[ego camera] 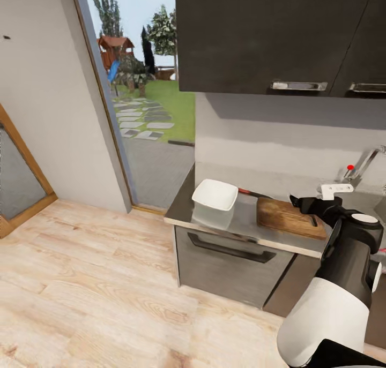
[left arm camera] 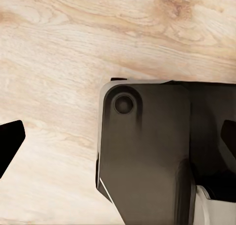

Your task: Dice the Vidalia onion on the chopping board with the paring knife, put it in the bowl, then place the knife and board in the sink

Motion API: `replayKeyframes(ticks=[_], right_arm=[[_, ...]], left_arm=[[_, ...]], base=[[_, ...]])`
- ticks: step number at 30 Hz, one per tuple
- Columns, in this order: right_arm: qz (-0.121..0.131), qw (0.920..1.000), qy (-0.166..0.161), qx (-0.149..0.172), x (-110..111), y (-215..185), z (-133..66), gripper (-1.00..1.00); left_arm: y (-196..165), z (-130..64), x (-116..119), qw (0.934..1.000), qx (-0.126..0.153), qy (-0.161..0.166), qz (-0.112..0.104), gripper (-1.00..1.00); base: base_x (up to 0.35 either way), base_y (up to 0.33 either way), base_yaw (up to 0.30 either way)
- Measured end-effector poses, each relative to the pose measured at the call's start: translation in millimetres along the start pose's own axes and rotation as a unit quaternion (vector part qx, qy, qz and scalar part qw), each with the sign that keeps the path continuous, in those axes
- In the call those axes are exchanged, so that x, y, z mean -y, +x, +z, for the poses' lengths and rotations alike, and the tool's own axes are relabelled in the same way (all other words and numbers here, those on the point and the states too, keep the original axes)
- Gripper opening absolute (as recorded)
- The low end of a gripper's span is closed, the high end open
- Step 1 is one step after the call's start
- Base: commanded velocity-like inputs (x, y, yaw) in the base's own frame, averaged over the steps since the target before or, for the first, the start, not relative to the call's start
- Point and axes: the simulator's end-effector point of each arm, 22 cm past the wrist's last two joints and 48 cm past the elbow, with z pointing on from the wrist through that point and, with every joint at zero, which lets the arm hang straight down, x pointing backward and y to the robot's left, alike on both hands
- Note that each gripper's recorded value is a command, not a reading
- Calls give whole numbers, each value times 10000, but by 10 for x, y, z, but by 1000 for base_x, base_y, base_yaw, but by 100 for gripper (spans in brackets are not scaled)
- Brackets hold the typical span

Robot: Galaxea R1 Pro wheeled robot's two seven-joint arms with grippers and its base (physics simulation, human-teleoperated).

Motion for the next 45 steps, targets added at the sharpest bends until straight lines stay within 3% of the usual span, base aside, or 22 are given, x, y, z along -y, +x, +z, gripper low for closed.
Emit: replayKeyframes(ticks=[25, 33, 34, 39, 45], right_arm=[[5, 10000, 0, -3, 17, 23, 1, 100], [483, 9981, 323, -218, 370, 362, -74, 100], [659, 9963, 472, -295, 517, 513, -116, 100], [1010, 9905, 842, -391, 857, 870, -249, 100], [1389, 9802, 1207, -732, 1131, 1534, -397, 100]], left_arm=[[-3, 0, 7, 10000, 4, 1, -5, 100], [-5, -1, -5, 10000, 9, -14, -12, 100], [-3, -2, -6, 10000, 9, -15, -14, 100], [-3, -2, -13, 10000, 8, -27, -15, 100], [34, -5, -30, 10000, -36, -56, -28, 100]], base=[[-346, 0, 0], [-213, 0, 0], [-21, 0, 0], [-8, 0, 0], [-1, 0, 0]])
